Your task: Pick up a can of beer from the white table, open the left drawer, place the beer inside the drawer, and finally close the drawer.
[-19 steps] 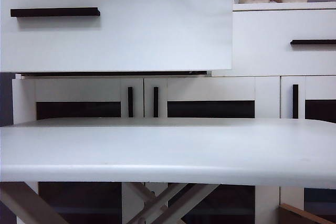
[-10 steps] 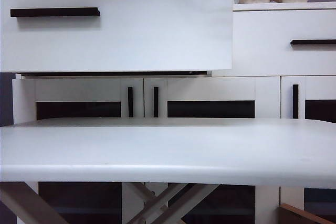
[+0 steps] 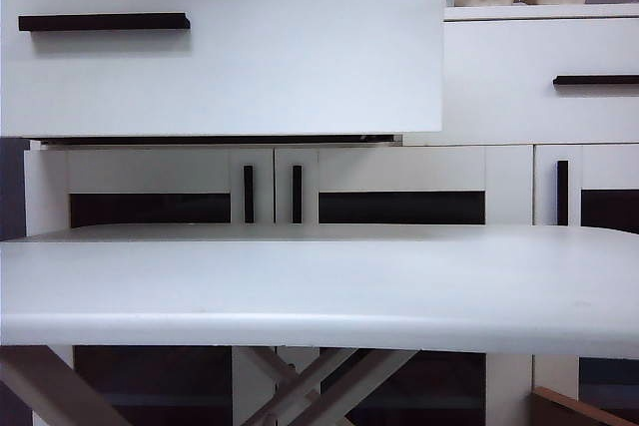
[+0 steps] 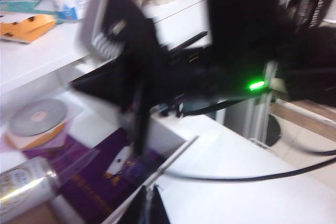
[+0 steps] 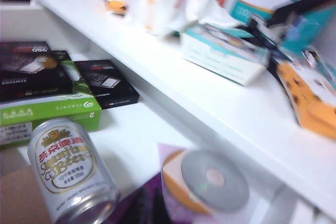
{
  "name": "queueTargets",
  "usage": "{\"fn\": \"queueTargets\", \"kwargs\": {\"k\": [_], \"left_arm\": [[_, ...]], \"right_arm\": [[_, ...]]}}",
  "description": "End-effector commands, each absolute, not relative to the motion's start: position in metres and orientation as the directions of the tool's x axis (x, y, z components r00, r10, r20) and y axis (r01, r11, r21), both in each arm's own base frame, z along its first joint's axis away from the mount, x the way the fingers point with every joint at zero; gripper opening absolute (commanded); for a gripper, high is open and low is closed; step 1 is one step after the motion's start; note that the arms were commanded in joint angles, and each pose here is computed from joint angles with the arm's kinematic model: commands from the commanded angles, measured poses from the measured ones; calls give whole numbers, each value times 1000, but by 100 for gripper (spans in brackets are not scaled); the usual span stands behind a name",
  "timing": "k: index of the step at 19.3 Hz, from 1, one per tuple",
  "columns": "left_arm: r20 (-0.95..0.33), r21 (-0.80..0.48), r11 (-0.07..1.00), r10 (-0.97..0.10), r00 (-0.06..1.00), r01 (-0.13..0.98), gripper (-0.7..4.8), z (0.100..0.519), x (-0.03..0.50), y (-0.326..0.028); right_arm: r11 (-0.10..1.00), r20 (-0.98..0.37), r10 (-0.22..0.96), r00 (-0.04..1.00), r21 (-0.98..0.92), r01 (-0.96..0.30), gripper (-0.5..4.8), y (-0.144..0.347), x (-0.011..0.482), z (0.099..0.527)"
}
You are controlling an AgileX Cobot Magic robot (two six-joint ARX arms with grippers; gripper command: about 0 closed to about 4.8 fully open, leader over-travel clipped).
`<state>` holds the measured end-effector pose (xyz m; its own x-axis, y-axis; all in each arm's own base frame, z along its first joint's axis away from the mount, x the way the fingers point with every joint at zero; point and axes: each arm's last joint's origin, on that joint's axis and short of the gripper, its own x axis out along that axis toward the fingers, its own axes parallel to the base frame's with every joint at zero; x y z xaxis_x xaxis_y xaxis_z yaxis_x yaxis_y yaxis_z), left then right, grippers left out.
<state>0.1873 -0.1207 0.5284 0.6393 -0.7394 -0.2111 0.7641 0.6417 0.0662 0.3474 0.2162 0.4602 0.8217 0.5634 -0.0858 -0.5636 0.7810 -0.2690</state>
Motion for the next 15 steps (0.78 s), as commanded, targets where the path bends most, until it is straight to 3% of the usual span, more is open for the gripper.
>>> {"fn": "queueTargets", "kwargs": {"k": [1,6,9,15], "left_arm": [[-252,69,673,-703,665,737,-6,525,186,-118],[-291,101,658,-698,654,746,-6,521,185,-118],[-297,92,659,-697,653,746,-6,521,185,-118],[-356,90,651,-686,635,754,-6,514,184,-118]], "right_arm": [[811,-101,561,822,-131,-570,-3,200,321,482],[773,-174,616,768,-53,-632,-3,173,272,507],[752,-293,624,725,-25,-658,-3,159,247,507],[675,-456,656,602,-2,-737,-3,174,223,492]]}}
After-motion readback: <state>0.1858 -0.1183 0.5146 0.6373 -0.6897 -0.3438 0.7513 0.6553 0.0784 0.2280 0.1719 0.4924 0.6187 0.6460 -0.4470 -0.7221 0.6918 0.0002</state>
